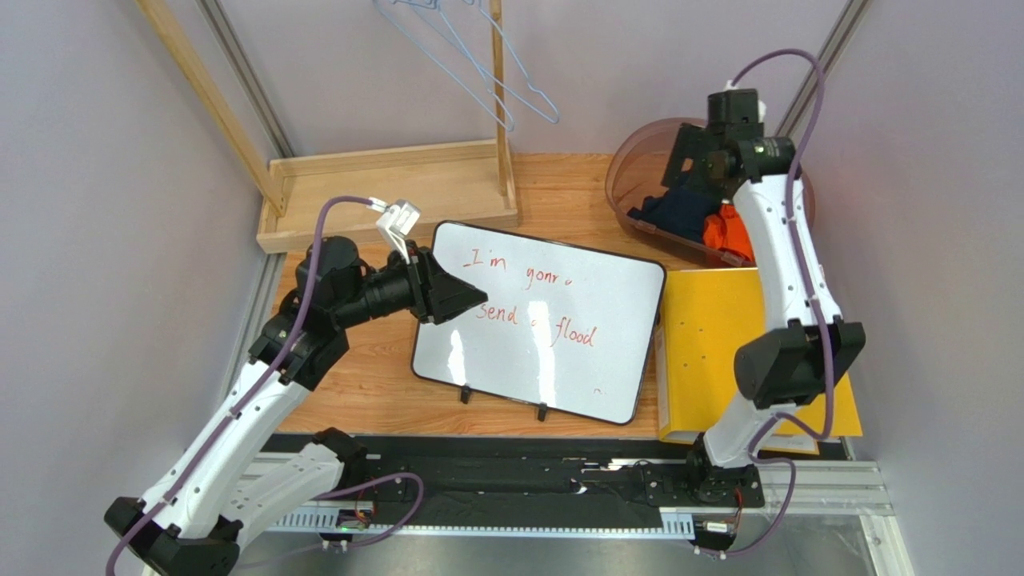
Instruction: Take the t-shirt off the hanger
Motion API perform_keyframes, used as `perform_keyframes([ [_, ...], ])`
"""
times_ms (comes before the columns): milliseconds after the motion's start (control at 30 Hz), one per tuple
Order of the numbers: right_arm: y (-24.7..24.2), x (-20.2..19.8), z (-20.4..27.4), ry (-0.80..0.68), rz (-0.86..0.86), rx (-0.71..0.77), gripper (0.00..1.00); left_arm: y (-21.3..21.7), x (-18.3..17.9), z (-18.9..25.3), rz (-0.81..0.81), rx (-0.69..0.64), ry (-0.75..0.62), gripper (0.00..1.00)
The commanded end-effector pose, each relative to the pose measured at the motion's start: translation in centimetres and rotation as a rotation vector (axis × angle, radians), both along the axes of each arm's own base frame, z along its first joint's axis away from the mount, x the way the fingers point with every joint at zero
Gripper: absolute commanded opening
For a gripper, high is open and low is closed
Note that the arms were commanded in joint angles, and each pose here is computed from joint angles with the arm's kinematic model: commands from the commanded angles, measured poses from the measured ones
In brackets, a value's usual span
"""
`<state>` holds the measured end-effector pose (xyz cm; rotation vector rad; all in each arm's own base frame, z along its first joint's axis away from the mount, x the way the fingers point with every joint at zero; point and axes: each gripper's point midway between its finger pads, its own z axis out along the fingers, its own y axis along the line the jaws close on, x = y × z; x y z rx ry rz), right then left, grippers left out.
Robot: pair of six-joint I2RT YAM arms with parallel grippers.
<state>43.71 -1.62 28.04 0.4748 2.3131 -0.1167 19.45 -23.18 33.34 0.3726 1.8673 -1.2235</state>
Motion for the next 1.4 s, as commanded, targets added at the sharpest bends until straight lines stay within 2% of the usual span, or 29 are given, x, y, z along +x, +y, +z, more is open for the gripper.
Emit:
perform_keyframes([
  [0, 7.6, -4.4, 3.6, -0.119, 0.192, 0.044, 1.0, -1.4, -1.1, 0.2, -0.06, -0.04, 0.0, 0.5],
  [67, 11.1, -6.6, 4.6, -0.168, 0.301, 0.111, 1.0, -1.6, -1.4, -0.1, -0.065, -0.042, 0.0, 0.5],
  [167, 17.1, -13.1, 4.9, -0.25, 0.518, 0.251, 1.0, -1.7, -2.1, -1.5, -0.078, -0.066, 0.009, 0.5],
  [200, 18.6, -13.7, 6.0, -0.327, 0.567, 0.306, 1.0, -1.6, -2.4, -1.8, -0.082, -0.075, 0.005, 0.51],
  [233, 21.4, -16.0, 5.7, -0.321, 0.7, 0.424, 1.0, -1.3, -2.9, -1.1, -0.082, -0.103, -0.035, 0.51],
  [267, 23.2, -18.1, 6.1, -0.356, 0.791, 0.502, 1.0, -1.2, -3.3, -2.8, -0.085, -0.097, -0.014, 0.51],
  [333, 25.3, -22.0, 5.7, -0.447, 0.933, 0.682, 1.0, -0.7, -4.4, -2.5, -0.096, -0.14, -0.071, 0.51],
  [367, 26.0, -23.4, 5.5, -0.477, 0.975, 0.729, 1.0, -0.6, -4.7, -4.7, -0.096, -0.14, -0.028, 0.52],
  [400, 26.4, -24.0, 5.9, -0.533, 0.974, 0.794, 1.0, -0.2, -5.6, -4.7, -0.099, -0.172, -0.052, 0.52],
  [433, 26.0, -25.2, 3.7, -0.529, 0.978, 0.815, 1.0, -0.1, -5.9, -4.2, -0.105, -0.219, -0.097, 0.52],
  [467, 26.3, -26.1, 2.6, -0.522, 0.994, 0.841, 1.0, 0.0, -6.1, -7.0, -0.102, -0.222, -0.051, 0.53],
  [500, 26.4, -26.8, 3.1, -0.571, 1.011, 0.879, 1.0, 0.4, -7.0, -6.8, -0.108, -0.278, -0.06, 0.53],
  [533, 26.2, -27.5, 0.5, -0.552, 1.011, 0.886, 1.0, 0.5, -7.3, -6.5, -0.116, -0.326, -0.095, 0.53],
  [567, 26.4, -28.2, -0.1, -0.557, 1.024, 0.907, 1.0, 0.6, -7.2, -9.1, -0.099, -0.324, -0.051, 0.54],
  [600, 26.4, -28.5, 0.0, -0.596, 1.036, 0.926, 1.0, 1.0, -7.8, -8.9, -0.101, -0.359, -0.07, 0.54],
  [667, 26.1, -29.5, -3.1, -0.578, 1.026, 0.961, 1.0, 1.2, -8.0, -10.4, -0.097, -0.358, -0.065, 0.54],
  [900, 24.6, -31.5, -9.2, -0.627, 0.974, 1.094, 1.0, 1.6, -9.4, -12.2, -0.129, -0.366, -0.088, 0.54],
  [967, 24.3, -31.5, -11.2, -0.595, 0.934, 1.087, 1.0, 1.5, -9.4, -13.6, -0.131, -0.359, -0.055, 0.54],
  [1000, 24.0, -31.6, -11.4, -0.607, 0.928, 1.086, 1.0, 1.8, -9.8, -12.9, -0.138, -0.389, -0.091, 0.54],
  [1067, 23.6, -31.2, -12.5, -0.585, 0.887, 1.05, 1.0, 1.7, -9.7, -14.2, -0.137, -0.387, -0.073, 0.54],
  [1267, 22.9, -29.9, -16.7, -0.462, 0.765, 0.945, 1.0, 1.6, -9.9, -16.9, -0.148, -0.295, -0.014, 0.54],
  [1367, 22.2, -29.2, -17.4, -0.453, 0.702, 0.926, 1.0, 1.7, -9.9, -17.5, -0.138, -0.271, -0.01, 0.55],
])
